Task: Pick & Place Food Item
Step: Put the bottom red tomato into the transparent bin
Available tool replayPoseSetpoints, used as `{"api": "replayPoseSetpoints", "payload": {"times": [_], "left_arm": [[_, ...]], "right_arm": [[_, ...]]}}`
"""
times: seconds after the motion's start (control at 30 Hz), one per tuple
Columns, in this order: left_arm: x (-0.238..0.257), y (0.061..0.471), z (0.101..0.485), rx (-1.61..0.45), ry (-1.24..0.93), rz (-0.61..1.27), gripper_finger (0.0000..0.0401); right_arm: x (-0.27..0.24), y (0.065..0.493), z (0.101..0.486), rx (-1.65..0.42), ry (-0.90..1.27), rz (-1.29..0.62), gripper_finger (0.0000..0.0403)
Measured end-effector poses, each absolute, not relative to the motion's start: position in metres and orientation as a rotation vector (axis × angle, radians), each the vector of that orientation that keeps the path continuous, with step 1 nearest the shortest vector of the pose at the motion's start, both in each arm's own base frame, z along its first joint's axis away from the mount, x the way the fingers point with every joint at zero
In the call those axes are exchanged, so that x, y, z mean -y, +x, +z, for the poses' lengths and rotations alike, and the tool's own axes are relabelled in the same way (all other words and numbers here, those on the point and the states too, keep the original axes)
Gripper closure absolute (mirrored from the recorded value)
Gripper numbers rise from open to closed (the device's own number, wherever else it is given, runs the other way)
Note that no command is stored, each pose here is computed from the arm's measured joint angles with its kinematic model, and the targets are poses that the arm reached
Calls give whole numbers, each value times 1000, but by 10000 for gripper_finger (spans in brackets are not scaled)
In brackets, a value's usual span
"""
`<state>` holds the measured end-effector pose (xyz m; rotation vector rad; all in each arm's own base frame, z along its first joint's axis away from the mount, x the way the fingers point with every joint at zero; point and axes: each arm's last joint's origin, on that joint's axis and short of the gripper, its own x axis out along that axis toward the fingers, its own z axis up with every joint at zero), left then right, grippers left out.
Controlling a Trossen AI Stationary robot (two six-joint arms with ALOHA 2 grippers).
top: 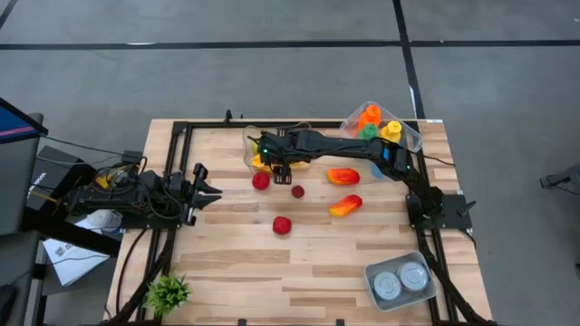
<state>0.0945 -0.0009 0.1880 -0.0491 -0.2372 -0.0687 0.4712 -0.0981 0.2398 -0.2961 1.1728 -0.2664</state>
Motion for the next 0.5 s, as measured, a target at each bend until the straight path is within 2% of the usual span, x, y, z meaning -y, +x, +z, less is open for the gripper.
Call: {"api": "replayPoseSetpoints", "payload": {"times": [0.23,0.5], "left_arm": [[1,94,188,237,-49,-69,348],[1,94,188,237,-49,-69,348]], "right_arm": [[74,454,292,-1080,-343,-226,138],[19,402,369,-957,-158,-13,138]]}}
